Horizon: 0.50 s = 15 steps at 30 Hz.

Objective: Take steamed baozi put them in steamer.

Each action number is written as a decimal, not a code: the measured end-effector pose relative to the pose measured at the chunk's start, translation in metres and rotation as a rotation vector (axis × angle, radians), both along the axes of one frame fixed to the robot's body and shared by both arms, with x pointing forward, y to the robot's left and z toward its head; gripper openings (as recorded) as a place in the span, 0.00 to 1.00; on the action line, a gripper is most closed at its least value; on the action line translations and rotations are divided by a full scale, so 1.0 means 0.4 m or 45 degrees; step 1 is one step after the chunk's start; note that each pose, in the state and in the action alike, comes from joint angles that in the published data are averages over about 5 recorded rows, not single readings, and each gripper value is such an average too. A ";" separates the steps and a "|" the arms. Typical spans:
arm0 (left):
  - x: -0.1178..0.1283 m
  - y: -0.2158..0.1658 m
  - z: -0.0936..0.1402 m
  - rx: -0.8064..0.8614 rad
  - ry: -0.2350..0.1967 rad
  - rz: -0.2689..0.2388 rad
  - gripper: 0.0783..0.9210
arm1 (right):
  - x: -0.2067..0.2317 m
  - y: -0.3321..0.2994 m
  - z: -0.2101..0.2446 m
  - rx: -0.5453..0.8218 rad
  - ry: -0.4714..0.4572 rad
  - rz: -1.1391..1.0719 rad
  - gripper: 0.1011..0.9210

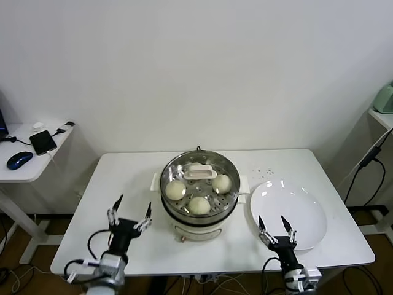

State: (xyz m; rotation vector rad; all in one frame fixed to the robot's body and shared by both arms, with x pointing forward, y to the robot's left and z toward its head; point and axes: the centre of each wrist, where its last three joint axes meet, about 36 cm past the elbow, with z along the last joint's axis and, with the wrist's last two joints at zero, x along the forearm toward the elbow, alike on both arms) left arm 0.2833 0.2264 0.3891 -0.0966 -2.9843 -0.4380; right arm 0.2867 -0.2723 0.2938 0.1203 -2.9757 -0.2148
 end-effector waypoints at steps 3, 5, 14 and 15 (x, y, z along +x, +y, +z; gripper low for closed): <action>-0.035 0.001 -0.025 -0.071 0.043 0.020 0.88 | -0.019 0.002 0.006 -0.009 0.009 0.017 0.88; -0.058 -0.001 -0.039 -0.105 0.074 0.030 0.88 | -0.031 0.003 0.012 -0.017 0.016 0.030 0.88; -0.130 0.004 -0.058 -0.175 0.205 0.092 0.88 | -0.086 0.022 0.046 -0.046 0.051 0.062 0.88; -0.135 0.004 -0.057 -0.183 0.218 0.097 0.88 | -0.091 0.025 0.049 -0.049 0.055 0.064 0.88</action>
